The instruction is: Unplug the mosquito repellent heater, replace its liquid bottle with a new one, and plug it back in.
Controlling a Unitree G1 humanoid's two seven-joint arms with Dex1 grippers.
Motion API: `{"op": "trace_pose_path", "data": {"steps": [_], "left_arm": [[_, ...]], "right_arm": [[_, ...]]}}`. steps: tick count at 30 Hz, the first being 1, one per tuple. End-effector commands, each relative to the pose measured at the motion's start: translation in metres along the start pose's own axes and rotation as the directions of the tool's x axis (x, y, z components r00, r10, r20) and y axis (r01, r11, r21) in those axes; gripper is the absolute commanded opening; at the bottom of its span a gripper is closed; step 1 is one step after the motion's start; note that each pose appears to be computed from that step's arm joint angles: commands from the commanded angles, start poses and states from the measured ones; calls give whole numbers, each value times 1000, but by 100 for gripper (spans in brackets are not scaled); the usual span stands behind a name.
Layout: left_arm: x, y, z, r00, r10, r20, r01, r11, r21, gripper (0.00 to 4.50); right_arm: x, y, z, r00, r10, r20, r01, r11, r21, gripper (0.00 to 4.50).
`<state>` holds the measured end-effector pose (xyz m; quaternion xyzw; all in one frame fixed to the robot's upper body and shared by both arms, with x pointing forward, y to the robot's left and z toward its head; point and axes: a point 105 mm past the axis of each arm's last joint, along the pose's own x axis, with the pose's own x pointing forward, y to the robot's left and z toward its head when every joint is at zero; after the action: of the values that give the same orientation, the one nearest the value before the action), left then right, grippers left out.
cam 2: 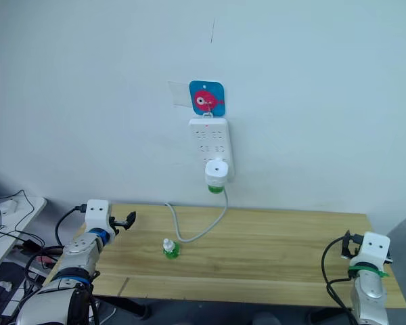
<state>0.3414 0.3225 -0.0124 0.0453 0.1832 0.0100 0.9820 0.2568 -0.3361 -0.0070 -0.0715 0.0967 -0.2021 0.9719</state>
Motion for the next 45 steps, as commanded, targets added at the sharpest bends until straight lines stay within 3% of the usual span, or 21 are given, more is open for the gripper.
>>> {"op": "trace_pose_path", "data": {"steps": [1, 8, 11, 18, 24, 32, 37, 45], "left_arm": [[-2, 3, 32, 989, -85, 121, 90, 995, -36, 450], [-12, -19, 74, 913, -343, 220, 344, 938, 36, 450], [-20, -38, 94, 844, -486, 226, 470, 874, 123, 450], [-35, -78, 135, 680, -703, 206, 660, 710, 245, 450], [-39, -106, 170, 570, -798, 198, 733, 602, 316, 450], [-30, -125, 200, 508, -839, 197, 755, 544, 367, 450], [-23, -135, 211, 489, -851, 191, 760, 523, 386, 334], [-12, -154, 222, 467, -863, 192, 768, 503, 395, 334]], "right_arm": [[-2, 17, 32, 988, 127, 83, -127, 992, -2, 449], [-25, 48, 72, 926, 350, 141, -352, 936, -8, 449], [-36, 64, 88, 880, 445, 165, -448, 894, -22, 449], [-80, 110, 126, 697, 679, 229, -693, 721, -30, 449], [-107, 137, 161, 572, 763, 301, -795, 606, -23, 449], [-121, 156, 190, 520, 781, 345, -825, 564, -32, 449], [-127, 161, 195, 512, 785, 348, -830, 557, -34, 450], [-133, 167, 200, 479, 804, 353, -846, 529, -57, 450]]}}
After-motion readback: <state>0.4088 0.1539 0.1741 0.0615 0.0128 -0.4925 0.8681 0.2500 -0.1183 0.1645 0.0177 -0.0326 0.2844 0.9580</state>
